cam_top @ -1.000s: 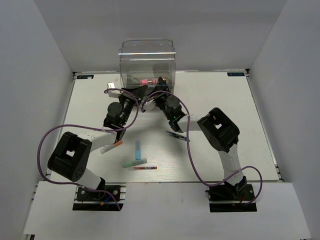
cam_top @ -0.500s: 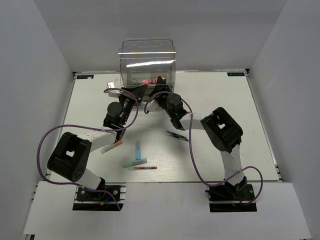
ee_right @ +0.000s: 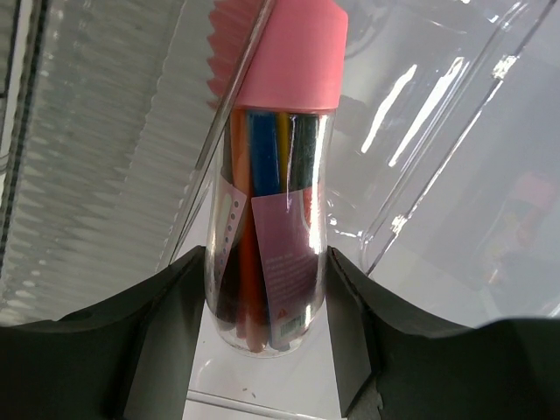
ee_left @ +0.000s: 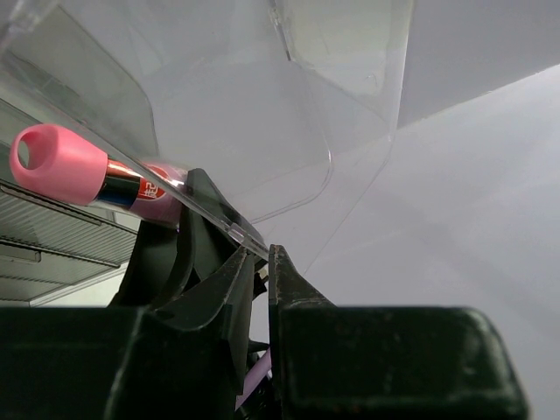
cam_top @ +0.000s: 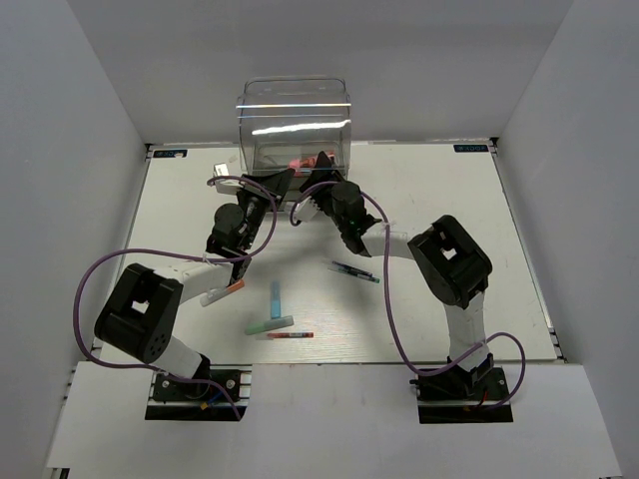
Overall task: Sort the stationery into containers
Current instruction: Place the stationery in the storage box.
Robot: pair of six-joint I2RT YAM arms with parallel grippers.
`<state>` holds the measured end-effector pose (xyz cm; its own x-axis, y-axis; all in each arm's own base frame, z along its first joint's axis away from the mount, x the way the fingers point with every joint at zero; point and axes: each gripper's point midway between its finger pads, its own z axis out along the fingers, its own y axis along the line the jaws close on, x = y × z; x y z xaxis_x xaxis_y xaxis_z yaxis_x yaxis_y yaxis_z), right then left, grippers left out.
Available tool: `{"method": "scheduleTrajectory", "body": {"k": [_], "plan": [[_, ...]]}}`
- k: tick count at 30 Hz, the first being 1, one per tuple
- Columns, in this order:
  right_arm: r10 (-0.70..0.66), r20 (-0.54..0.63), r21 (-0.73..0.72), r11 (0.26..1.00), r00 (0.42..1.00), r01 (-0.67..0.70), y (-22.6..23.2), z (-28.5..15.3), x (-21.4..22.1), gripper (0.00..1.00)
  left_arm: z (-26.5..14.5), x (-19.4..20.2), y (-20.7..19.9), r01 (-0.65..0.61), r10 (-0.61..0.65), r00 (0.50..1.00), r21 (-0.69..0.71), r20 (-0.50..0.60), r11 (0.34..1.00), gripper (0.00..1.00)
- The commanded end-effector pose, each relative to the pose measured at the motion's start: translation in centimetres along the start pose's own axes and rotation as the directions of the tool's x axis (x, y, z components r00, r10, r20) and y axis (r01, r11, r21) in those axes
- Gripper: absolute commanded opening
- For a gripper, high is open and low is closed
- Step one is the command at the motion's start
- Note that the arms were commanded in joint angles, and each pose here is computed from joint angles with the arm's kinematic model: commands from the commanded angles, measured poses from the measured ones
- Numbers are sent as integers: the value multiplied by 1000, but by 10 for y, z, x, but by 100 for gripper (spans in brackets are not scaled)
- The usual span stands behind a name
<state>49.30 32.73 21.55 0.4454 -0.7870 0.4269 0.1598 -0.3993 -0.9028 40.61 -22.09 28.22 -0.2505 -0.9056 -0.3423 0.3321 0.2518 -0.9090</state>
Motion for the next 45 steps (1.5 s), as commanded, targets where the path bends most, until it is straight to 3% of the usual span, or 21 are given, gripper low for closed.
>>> {"method": "scheduleTrajectory", "body": {"k": [1,7,9,10,14,21,27,33,36,39,40,41,44,45], "plan": [[-241,16,-73,968,970,242,-6,-2,6,0,1,-22,-51,0,-8,998,129,61,992,0],[-293,50,-190,936,955,297,6,3,7,3,0,-21,-47,0,-7,998,120,58,993,0],[-298,35,-204,932,954,298,5,4,12,14,-1,-23,-51,0,-8,998,129,61,992,0],[-301,46,-223,926,953,303,10,5,10,31,-1,-23,-51,0,-8,998,129,61,992,0],[-288,32,-221,932,957,288,4,5,13,65,-1,-23,-51,0,-8,998,129,61,992,0],[-245,41,-166,954,969,249,-2,-1,10,84,-1,-23,-51,0,-8,998,129,61,992,0],[-172,68,-111,978,983,178,-10,-12,3,84,-1,-23,-51,0,-8,998,129,61,992,0],[-43,249,32,999,967,36,-30,-45,-21,79,-2,-21,-52,0,-7,999,132,53,991,0],[18,330,40,999,944,-33,-18,-60,-37,79,1,-20,-50,0,-6,999,125,50,992,0],[89,395,35,993,914,-111,-25,-73,-43,72,1,-19,-50,-1,-5,999,128,42,992,0],[144,429,3,987,892,-161,-25,-85,-47,67,1,-19,-50,-1,-5,999,128,42,992,0],[165,458,-15,984,874,-178,-24,-89,-52,50,1,-18,-48,-1,-4,999,120,38,993,0],[319,492,-151,948,810,-281,-13,-107,-59,17,-1,-17,-43,-1,-3,999,105,42,994,0],[360,500,-204,933,788,-297,-7,-112,-64,0,-1,-17,-43,-1,-3,999,105,42,994,0]]}}
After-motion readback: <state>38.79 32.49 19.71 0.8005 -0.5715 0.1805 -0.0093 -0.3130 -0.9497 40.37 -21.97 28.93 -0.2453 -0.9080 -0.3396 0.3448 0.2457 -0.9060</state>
